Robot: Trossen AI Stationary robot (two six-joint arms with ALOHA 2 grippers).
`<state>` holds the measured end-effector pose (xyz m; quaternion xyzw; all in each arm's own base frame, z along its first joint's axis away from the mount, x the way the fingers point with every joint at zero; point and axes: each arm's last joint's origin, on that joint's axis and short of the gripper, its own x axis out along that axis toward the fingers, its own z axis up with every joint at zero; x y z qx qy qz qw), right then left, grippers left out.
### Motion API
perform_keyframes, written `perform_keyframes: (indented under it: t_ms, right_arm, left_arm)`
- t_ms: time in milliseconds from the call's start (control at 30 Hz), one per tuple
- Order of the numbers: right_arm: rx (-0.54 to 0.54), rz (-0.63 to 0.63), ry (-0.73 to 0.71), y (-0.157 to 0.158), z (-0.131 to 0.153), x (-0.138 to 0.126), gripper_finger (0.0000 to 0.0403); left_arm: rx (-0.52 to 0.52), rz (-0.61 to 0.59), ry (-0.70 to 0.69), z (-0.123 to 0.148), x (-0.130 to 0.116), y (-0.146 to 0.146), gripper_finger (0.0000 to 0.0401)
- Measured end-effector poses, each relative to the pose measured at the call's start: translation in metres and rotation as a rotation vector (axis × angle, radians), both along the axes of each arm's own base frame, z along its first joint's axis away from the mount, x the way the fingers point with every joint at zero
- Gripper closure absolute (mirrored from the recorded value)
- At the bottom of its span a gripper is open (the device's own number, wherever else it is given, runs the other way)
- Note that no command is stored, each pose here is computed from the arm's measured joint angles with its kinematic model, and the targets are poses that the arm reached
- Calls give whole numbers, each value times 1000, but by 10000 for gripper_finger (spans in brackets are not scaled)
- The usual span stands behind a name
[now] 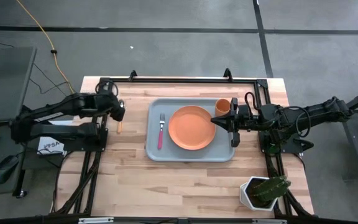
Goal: Pick and place plate/cup/fork/spoon on tray
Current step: Put the yellow spoon on the gray tray to the left of the pink fork
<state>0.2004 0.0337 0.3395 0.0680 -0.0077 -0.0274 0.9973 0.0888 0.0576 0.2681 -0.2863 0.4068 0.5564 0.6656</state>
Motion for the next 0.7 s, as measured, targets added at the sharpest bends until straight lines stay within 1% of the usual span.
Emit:
perform_keyframes:
  t_ms: [100,233,367,467,700]
  right_arm:
    - [0,0,0,0,0,0,403]
    - [1,0,0,0,0,0,403]
    - [27,0,-1,0,0,0,403]
    - [51,0,-3,0,0,0,403]
    - [50,1,-3,0,0,0,403]
  left_arm:
    - [-108,16,35,-17,1,9,178]
    - [-201,43,65,-34,3,26,178]
    - [-279,79,9,-48,4,45,178]
    - [-310,93,7,-58,5,59,178]
    - [-392,151,58,-77,7,79,178]
